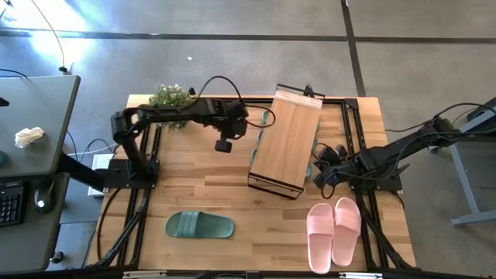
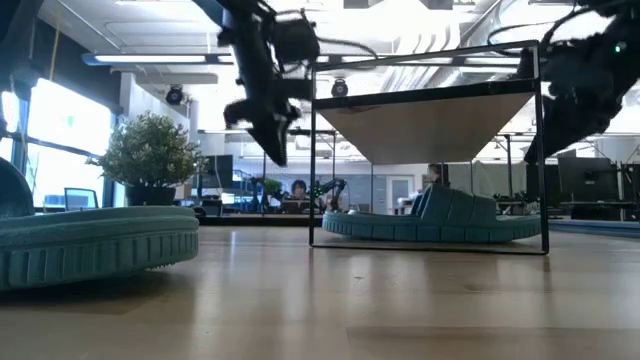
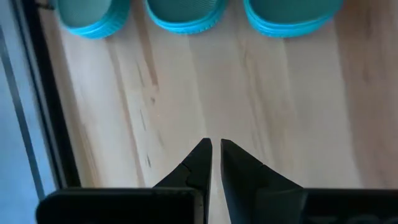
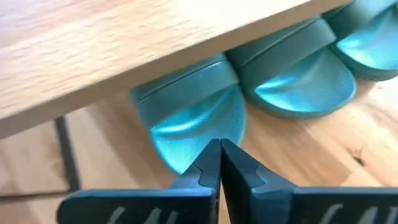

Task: Pick and place slides into the shelf
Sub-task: Put the green slide under the shelf

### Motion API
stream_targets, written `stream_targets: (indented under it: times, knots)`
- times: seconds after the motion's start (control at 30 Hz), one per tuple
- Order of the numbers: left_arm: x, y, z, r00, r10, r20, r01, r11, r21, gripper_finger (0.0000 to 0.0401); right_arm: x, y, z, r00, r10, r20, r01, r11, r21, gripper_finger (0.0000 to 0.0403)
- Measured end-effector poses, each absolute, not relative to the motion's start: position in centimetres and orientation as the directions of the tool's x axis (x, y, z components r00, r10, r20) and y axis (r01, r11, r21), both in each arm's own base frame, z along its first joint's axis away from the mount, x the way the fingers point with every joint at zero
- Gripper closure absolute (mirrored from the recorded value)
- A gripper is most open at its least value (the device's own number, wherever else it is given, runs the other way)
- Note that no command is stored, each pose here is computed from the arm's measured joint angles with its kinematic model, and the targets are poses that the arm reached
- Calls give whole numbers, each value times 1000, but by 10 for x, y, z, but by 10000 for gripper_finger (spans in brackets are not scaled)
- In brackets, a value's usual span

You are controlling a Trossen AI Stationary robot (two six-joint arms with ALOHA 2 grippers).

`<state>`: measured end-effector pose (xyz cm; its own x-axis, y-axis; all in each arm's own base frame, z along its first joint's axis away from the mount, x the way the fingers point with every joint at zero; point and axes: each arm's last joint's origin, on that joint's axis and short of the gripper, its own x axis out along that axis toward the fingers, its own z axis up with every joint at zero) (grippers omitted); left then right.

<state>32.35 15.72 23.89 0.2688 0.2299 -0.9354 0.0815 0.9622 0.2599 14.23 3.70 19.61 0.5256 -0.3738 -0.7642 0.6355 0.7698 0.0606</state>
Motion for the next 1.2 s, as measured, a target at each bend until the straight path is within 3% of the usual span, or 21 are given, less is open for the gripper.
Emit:
stream_targets:
  times: [0.17,0.4,0.6,0.73,0.87,1.0,1.2]
  knots:
    - [302,142,275,370,101,-924,47,991,127,377,146,40,215,539,-310,-783,613,782,113,403]
    - [267,104,333,587,-250,-770,130,968,-216,377,147,41,243,552,-281,-785,566,818,106,403]
    - [253,47,362,609,-348,-713,220,938,-269,377,145,40,259,544,-283,-790,550,831,81,403]
    - [244,2,366,556,-263,-788,155,965,-213,378,144,41,265,540,-265,-799,542,836,89,403]
    - [234,-38,360,488,-49,-872,-51,995,-84,378,144,41,269,552,-259,-793,524,847,88,403]
    - [228,-73,349,432,151,-889,-278,960,28,378,148,42,271,588,-246,-771,494,864,101,403]
    - [226,-114,321,265,180,-947,-396,916,64,378,157,46,278,675,-217,-705,386,918,87,403]
